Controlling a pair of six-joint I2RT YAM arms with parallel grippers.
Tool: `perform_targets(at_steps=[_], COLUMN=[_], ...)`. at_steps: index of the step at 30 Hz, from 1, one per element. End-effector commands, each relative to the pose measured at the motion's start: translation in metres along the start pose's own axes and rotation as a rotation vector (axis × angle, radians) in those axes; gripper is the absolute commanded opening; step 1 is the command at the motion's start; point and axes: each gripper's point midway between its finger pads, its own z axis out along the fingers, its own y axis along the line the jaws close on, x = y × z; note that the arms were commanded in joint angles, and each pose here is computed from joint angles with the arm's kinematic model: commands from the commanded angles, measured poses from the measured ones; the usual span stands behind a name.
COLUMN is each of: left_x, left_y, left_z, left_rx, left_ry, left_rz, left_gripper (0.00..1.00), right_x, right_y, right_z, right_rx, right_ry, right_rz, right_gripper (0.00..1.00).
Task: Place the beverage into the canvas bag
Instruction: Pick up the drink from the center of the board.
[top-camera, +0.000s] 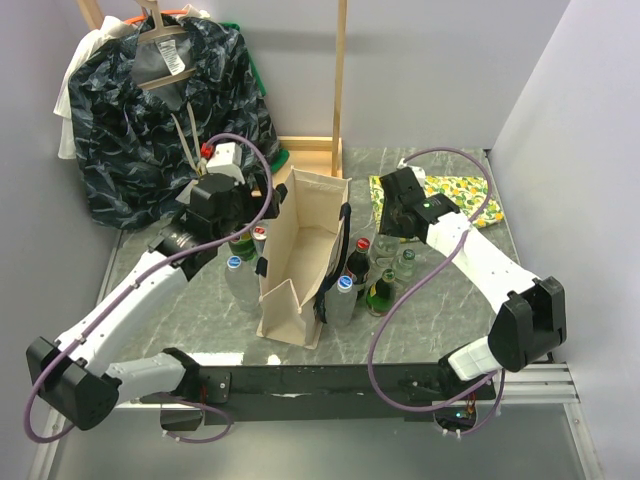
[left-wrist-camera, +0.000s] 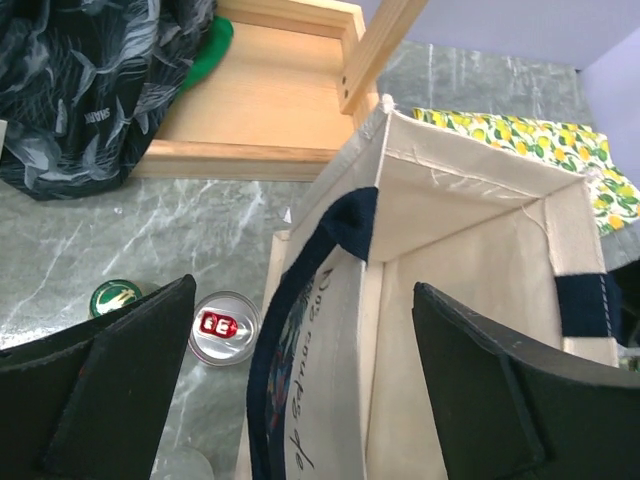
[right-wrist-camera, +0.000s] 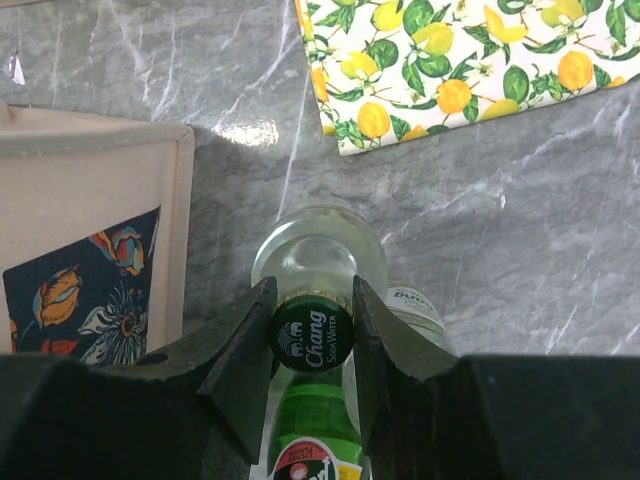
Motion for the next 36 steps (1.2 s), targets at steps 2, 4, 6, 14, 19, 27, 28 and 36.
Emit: perform_targets(at_steps=[2, 4, 6, 14, 19, 27, 28, 36], left_x=[0.007, 0.018, 0.023, 0.042, 0.047, 0.042, 0.04, 0.031], left_y=[-0.007, -0.011, -0.015, -0.017, -0.014, -0.015, -0.015, -0.03], left_z=[-0.004, 0.0, 0.001, 0.013, 0.019, 0.023, 0.024, 0.028], left_rx=[0.046, 0.075, 0.103, 0.114, 0.096, 0.088, 0.085, 0.141], left_ry=[0.04, 0.081, 0.099, 0.169, 0.189, 0.166, 0.158, 0.112], left_rz=[0.027, 0.036, 0.041, 0.06, 0.069, 0.058, 0.048, -0.026], left_gripper=[0.89, 0.83, 0.8, 0.67, 0.45, 0.01, 0.01, 0.01], right_x=[-0.044, -0.045, -0.047, -0.065, -0.073, -0.09, -0.091, -0.11], right_y=[0.009, 0.005, 0.002, -0.008, -0.012, -0.013, -0.013, -0.016], right_z=[-0.029, -0.032, -0.035, -0.052, -0.057, -0.071, -0.073, -0.092], right_rx=[-0.057, -0.053, -0.051, -0.055, -0.046, -0.051, -0.052, -0.055], right_ry=[-0.156, -0.164, -0.174, -0.225, -0.241, -0.277, -0.282, -0.334], right_rz=[0.069, 0.076, 0.085, 0.118, 0.127, 0.136, 0.135, 0.14], right_gripper=[0.0, 0.0, 0.0, 0.0, 0.0, 0.0, 0.0, 0.0])
